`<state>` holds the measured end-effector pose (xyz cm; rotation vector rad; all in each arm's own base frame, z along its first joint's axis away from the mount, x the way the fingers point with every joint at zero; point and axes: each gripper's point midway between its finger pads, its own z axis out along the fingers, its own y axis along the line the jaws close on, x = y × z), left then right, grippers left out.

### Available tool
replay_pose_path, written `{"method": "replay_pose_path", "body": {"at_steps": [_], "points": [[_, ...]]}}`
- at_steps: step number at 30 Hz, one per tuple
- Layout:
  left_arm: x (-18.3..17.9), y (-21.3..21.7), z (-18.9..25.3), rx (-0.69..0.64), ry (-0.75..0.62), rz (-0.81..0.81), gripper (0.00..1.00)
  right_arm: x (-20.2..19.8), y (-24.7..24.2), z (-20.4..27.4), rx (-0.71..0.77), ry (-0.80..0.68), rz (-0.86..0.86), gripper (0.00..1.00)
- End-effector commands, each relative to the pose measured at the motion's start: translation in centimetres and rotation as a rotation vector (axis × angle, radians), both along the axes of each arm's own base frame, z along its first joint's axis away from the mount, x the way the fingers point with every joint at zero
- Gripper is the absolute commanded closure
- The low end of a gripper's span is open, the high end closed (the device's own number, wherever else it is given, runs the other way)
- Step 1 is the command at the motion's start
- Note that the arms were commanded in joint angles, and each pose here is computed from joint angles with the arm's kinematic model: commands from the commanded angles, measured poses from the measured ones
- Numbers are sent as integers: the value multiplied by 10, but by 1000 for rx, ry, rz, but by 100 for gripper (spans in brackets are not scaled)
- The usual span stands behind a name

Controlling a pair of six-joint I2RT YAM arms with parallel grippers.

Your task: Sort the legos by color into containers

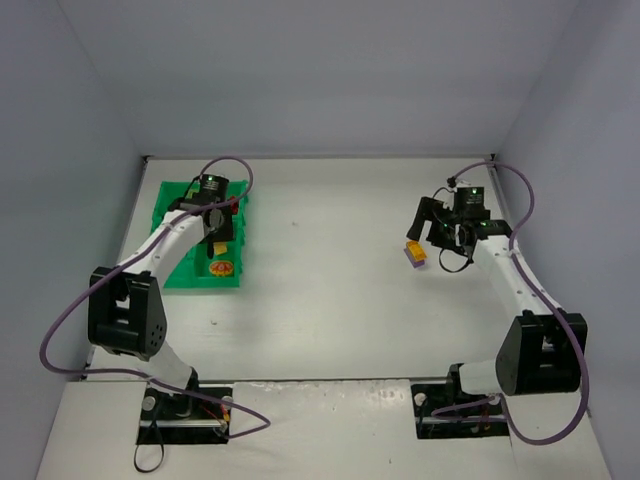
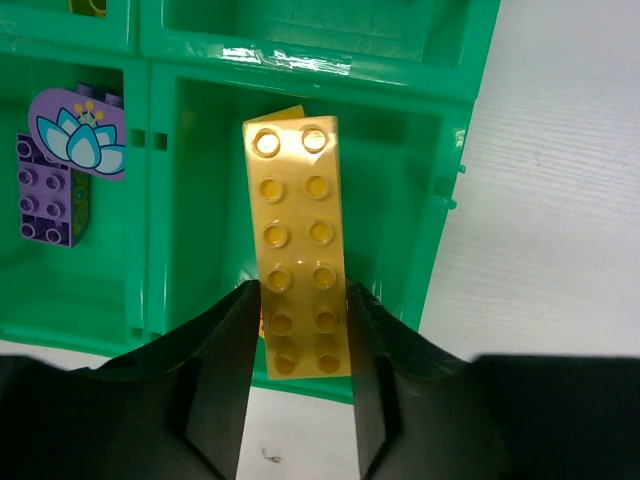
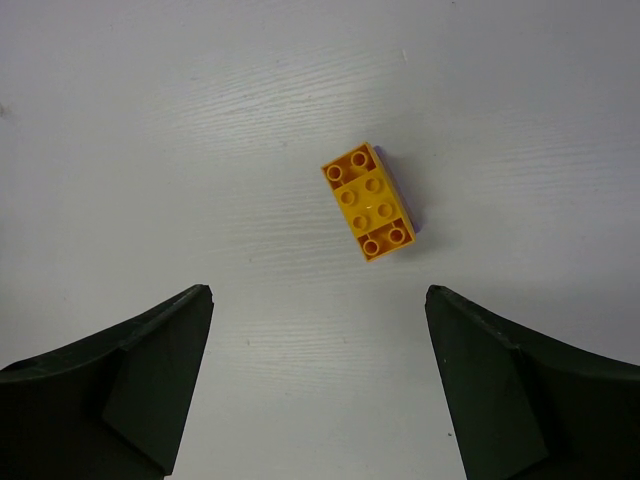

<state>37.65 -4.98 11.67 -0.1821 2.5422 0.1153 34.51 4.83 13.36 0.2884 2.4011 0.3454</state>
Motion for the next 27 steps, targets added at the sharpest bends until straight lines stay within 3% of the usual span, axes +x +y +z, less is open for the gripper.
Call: {"method": "replay_pose_path", "body": {"at_steps": [1, 7, 13, 20, 27], "points": [[15, 0, 34, -1, -92, -4, 64, 13, 10, 10, -65, -31, 82, 16], [13, -3, 47, -19, -111, -15, 49, 17, 20, -7, -176, 24, 116, 16], [4, -11, 69, -77, -147, -36, 45, 29, 15, -12, -251, 32, 138, 15], [-25, -60, 129, -320, -262, -207, 34, 44, 11, -26, -337, 81, 230, 20], [-48, -63, 140, -342, -263, -256, 34, 43, 7, -50, -371, 158, 244, 24]]}}
